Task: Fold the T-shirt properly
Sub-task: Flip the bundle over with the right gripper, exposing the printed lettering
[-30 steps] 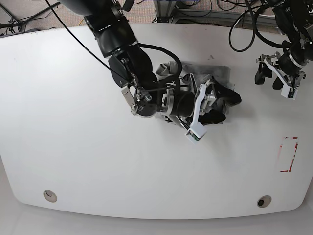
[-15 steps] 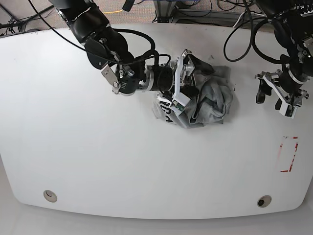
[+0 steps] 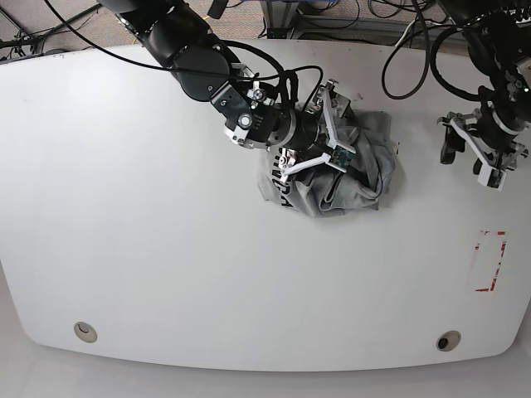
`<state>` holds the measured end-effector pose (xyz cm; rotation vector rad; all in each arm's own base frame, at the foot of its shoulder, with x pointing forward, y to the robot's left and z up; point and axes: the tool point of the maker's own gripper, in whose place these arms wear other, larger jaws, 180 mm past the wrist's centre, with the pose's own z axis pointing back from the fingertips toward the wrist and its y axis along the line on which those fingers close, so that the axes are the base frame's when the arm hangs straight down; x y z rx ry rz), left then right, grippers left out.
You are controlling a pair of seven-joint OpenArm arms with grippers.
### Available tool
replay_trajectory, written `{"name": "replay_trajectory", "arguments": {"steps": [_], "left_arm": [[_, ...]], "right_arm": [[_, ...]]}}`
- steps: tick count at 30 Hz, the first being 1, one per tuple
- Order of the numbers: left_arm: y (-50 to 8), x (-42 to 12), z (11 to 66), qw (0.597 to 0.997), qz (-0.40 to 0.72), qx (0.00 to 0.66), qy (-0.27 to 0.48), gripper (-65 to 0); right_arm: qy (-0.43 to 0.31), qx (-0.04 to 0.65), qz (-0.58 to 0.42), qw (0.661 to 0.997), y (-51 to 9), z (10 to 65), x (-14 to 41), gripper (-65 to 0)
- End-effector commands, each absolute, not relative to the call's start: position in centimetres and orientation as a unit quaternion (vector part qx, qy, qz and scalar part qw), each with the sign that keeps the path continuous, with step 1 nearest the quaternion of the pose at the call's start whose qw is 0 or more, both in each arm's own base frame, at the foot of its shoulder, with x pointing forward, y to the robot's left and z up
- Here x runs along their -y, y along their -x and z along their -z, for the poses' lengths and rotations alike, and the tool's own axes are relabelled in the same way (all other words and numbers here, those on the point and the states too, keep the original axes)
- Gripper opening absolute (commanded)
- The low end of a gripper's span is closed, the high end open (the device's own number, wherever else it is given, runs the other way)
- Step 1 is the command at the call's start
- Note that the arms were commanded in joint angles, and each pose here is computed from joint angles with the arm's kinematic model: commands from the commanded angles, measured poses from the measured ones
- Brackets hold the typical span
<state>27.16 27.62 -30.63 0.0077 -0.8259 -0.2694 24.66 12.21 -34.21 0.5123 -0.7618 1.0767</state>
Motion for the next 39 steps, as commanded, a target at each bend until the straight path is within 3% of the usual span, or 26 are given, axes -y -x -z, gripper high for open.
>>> {"name": "replay_trajectory", "arguments": {"steps": [1,7,9,21,30,35,37,39], "left_arm": [[-27.4,-29.5,28.8,0.898,0.123,0.421,-0.032,-26.0],[-25.9,-32.7,28.1,0.902,0.09,0.418,-0.065,-26.0],[-25.9,-33.2,27.9,0.901,0.094,0.417,-0.071,-26.0],[-25.1,-34.3,27.7,0.904,0.091,0.409,-0.085,-26.0],[-24.5,-33.1,29.1,0.912,0.106,0.39,-0.07,-26.0],[-23.4,-33.5,29.7,0.918,0.102,0.377,-0.073,-26.0],[-23.4,-33.5,29.7,0.918,0.103,0.377,-0.073,-26.0],[-23.3,-33.7,29.7,0.918,0.1,0.376,-0.075,-26.0]], "right_arm": [[-0.23,0.38,-0.491,0.749,-26.0,33.1,-13.6,-19.8],[-0.231,0.376,-0.489,0.753,-26.3,34.9,-14.1,-56.8],[-0.228,0.373,-0.488,0.755,-26.5,35.2,-14.1,-65.0],[-0.267,0.432,-0.482,0.714,-24.2,28.6,-16.3,-65.0],[-0.394,0.432,-0.463,0.666,-21.9,24.0,-20.7,-65.0],[-0.404,0.405,-0.458,0.68,-22.3,25.7,-22.2,-64.8],[-0.406,0.396,-0.454,0.687,-22.9,26.8,-22.5,-61.4],[-0.408,0.382,-0.449,0.697,-22.9,28.1,-22.7,-53.3]]}}
